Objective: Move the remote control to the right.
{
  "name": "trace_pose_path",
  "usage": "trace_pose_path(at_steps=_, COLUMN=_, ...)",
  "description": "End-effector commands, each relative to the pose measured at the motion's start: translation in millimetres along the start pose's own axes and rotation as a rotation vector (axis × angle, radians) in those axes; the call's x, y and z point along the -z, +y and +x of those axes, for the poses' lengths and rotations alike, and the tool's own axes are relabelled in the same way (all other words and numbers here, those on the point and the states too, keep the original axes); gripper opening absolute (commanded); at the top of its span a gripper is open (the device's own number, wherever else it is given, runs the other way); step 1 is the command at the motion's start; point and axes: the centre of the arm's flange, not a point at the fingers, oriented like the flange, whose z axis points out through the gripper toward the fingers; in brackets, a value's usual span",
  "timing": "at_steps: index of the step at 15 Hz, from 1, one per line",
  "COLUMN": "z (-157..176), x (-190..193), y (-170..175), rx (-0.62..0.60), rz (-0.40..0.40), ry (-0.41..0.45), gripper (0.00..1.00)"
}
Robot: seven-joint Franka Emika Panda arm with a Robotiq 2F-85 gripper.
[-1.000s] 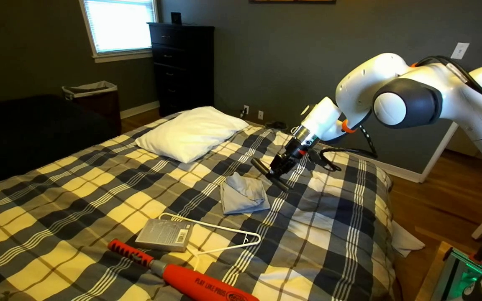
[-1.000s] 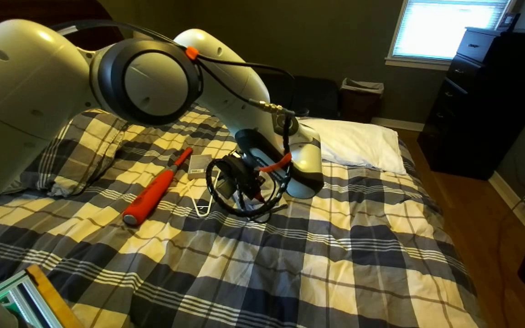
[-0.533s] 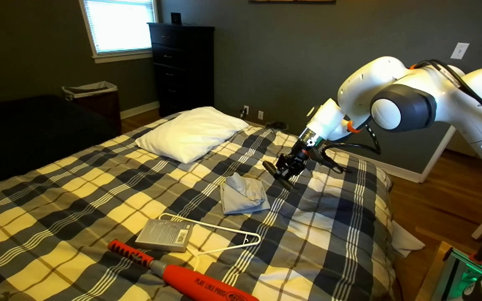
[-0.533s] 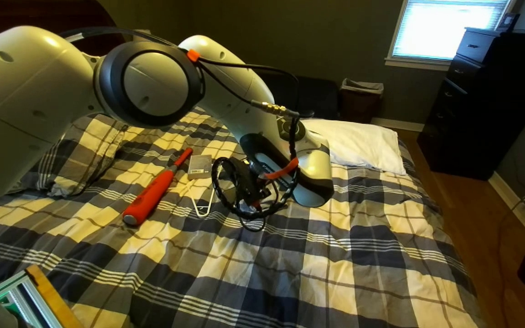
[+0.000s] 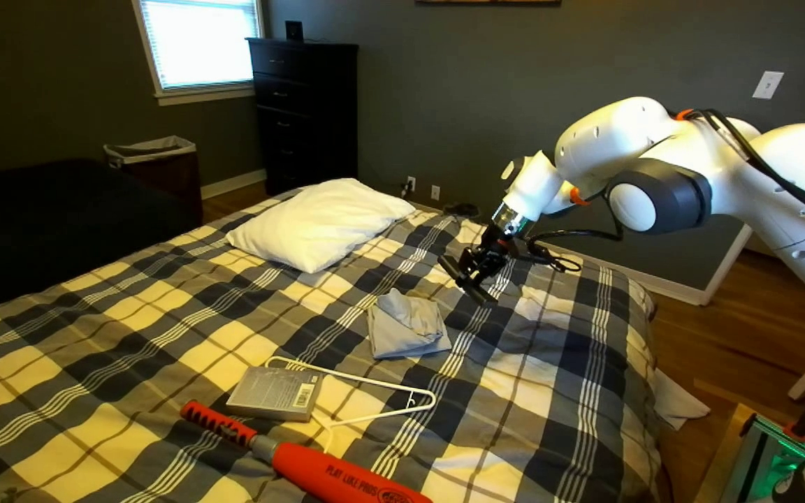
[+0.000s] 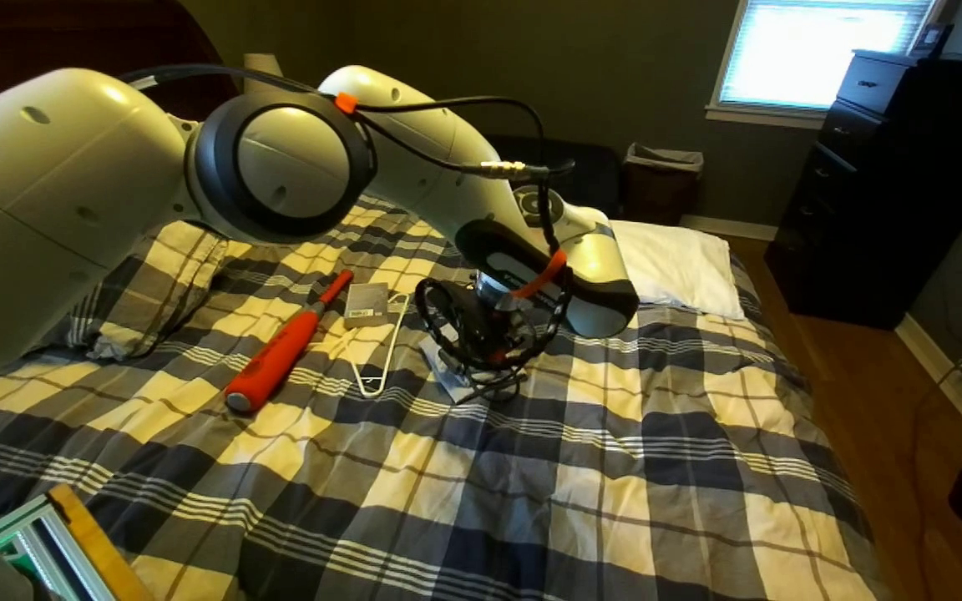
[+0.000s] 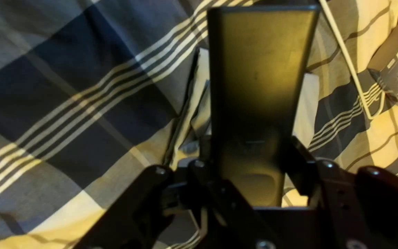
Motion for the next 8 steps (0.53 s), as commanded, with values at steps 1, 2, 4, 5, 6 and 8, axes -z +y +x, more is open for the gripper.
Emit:
trace_pose_path(at_steps=1, z=66.7, x=1.9, y=-5.4, rx=0.105, rz=0.013, ry=0.080, gripper=0.28)
trace_pose_path(at_steps=2, z=76.3, x=3.6, y=-12.0, rx=0.148, rz=0.038, ry=0.116, gripper=0.28)
trace_pose_path(at_steps=4, z=90.9, x=8.5, y=-25.7, rx=0.225, rz=0.086, ry=0.174, gripper=0.28)
trace_pose_path(at_steps=5, z=96.9, x=8.3, y=-31.8, rx=0.254, rz=0.107, ry=0.196, gripper=0.28)
trace_pose_path(at_steps=6, z=100.2, x=8.8, y=-36.8, rx=0.272, rz=0.118, ry=0.207, gripper=0.28)
trace_pose_path(at_steps=8, z=60.8, x=18.2, y=-44.7, rx=0.259, rz=0.082, ry=0.205, gripper=0.53)
